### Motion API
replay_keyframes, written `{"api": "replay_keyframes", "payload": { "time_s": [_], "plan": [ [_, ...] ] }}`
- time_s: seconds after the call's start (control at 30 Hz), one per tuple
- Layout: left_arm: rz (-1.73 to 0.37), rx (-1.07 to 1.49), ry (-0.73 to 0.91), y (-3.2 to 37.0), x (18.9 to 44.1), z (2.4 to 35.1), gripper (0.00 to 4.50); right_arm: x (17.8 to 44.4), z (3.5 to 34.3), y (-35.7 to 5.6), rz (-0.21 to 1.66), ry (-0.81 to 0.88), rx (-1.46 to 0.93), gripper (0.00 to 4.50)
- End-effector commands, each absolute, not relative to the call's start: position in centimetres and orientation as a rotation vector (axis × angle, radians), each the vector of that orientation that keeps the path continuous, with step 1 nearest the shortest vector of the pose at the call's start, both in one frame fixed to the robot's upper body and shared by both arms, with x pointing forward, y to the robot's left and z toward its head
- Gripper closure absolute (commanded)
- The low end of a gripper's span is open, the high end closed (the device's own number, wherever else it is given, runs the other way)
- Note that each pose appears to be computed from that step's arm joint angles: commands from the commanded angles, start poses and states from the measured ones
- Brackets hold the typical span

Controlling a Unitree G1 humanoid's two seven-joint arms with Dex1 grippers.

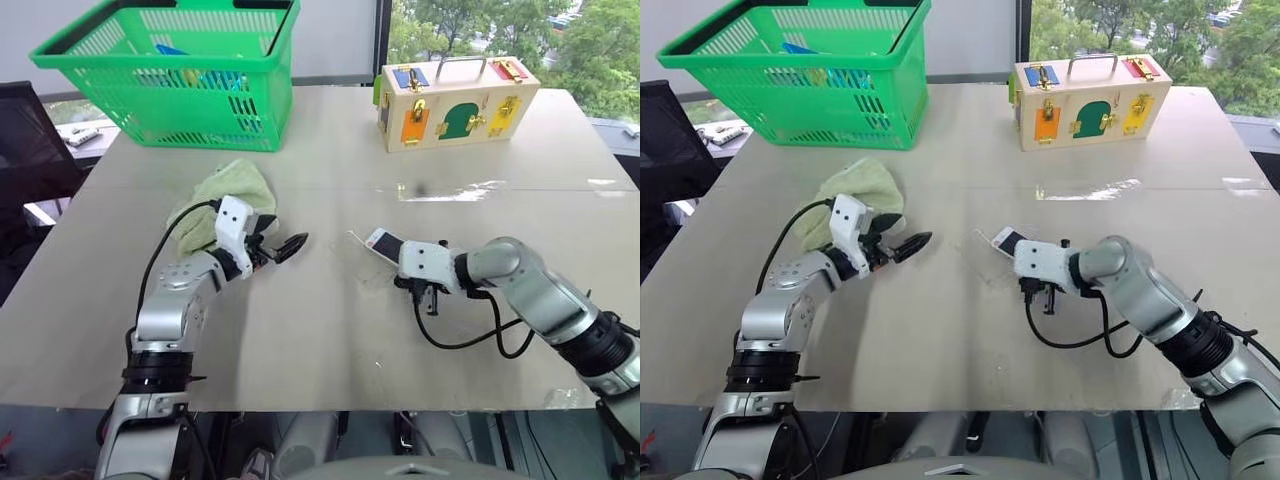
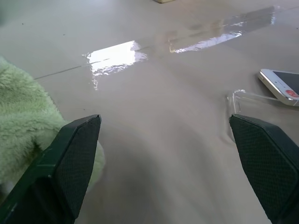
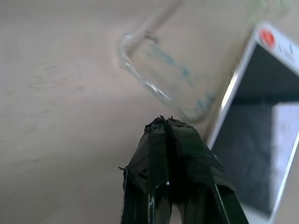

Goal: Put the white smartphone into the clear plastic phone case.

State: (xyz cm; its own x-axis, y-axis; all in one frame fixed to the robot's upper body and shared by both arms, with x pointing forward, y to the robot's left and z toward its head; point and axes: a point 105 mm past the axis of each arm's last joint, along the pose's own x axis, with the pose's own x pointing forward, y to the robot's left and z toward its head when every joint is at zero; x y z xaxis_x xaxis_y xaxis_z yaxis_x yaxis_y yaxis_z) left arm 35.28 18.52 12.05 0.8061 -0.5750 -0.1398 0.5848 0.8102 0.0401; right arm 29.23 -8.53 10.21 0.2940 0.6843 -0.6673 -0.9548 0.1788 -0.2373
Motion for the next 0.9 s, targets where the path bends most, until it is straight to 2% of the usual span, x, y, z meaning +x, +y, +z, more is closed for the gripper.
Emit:
{"api": "replay_keyframes", "payload": {
  "time_s": [0.03,0.23,0.43,0.57,0.9],
  "plan": [
    [-0.628,0.1,0.08,18.5,35.6,13.2,0.0,27.1,13.3,-5.7,1.347,0.353,-0.554,4.4],
    [-0.635,0.105,0.075,18.1,35.3,13.7,0.0,28.3,12.8,-3.2,1.334,0.305,-0.636,4.4],
    [-0.627,0.109,0.073,18.0,35.0,14.2,0.0,29.3,10.5,-1.7,1.367,0.329,-0.764,4.4],
    [-0.607,0.102,0.071,18.3,34.8,14.1,0.0,29.7,9.2,-3.7,1.357,0.396,-0.865,4.4],
    [-0.585,0.092,0.073,18.9,34.2,13.3,0.0,30.9,10.3,-9.9,1.161,0.456,-0.961,4.4]
  ]
}}
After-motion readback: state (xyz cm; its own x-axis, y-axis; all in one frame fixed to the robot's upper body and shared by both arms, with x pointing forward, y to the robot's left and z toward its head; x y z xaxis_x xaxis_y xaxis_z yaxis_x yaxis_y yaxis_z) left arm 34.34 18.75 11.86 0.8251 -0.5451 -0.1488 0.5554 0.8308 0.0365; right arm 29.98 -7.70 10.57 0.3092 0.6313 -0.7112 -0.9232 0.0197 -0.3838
